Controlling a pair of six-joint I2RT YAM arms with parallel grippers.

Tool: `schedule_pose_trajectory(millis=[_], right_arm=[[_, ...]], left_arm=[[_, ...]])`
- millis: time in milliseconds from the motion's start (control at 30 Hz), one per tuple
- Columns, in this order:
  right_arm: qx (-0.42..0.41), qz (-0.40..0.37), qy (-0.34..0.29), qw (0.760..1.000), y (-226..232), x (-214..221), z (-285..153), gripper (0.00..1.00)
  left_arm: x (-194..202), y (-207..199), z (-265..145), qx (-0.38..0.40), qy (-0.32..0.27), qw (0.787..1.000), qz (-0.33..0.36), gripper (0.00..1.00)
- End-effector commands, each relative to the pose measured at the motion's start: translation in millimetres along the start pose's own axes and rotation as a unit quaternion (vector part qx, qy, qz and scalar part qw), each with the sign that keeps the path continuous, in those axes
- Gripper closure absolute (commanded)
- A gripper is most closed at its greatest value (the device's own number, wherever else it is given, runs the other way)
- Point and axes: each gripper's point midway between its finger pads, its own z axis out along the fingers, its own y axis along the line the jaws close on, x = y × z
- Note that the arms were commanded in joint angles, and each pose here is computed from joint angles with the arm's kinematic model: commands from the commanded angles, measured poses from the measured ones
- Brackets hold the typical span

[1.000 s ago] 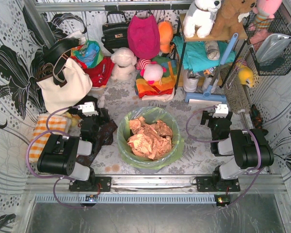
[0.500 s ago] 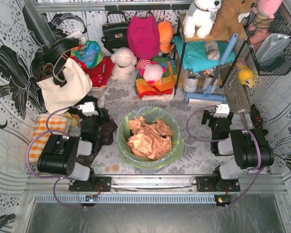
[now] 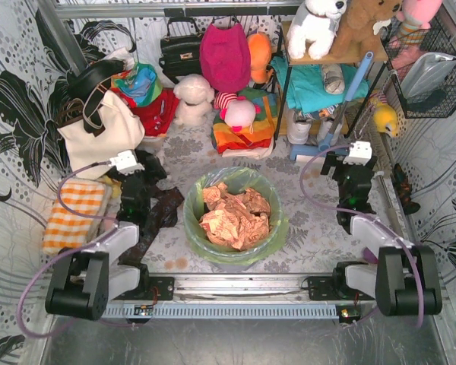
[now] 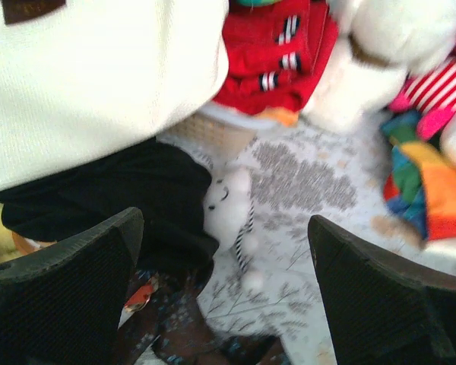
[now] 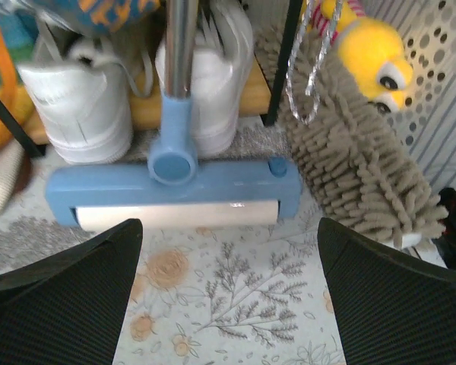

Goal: Tie the trash bag

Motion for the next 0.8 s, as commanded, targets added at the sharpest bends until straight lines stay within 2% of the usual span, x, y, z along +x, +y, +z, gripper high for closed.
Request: schedule_pose_trajectory(millis=[0, 133, 400, 567, 767], right_arm=[[-0.024, 0.033, 0.057, 0.998, 9, -13, -9, 0.03], [-0.052, 0.070, 0.106, 0.991, 20, -23, -27, 0.03], [-0.123, 0.130, 0.144, 0.973, 44, -47, -67, 0.03], [-0.153, 0.170, 0.193, 0.954, 57, -58, -91, 0.02], [-0.197, 0.201, 0.264, 0.922, 75, -63, -120, 0.01]], left_arm=[[-24, 3, -1, -0.057, 0.016, 0.995, -0.085, 0.02], [-31, -3, -12, -0.080, 0.074, 0.983, -0.149, 0.02], [-28, -35, -60, -0.018, 0.210, 0.961, -0.178, 0.02], [-26, -63, -88, 0.040, 0.283, 0.934, -0.216, 0.02], [-20, -89, -125, 0.112, 0.377, 0.895, -0.211, 0.01]])
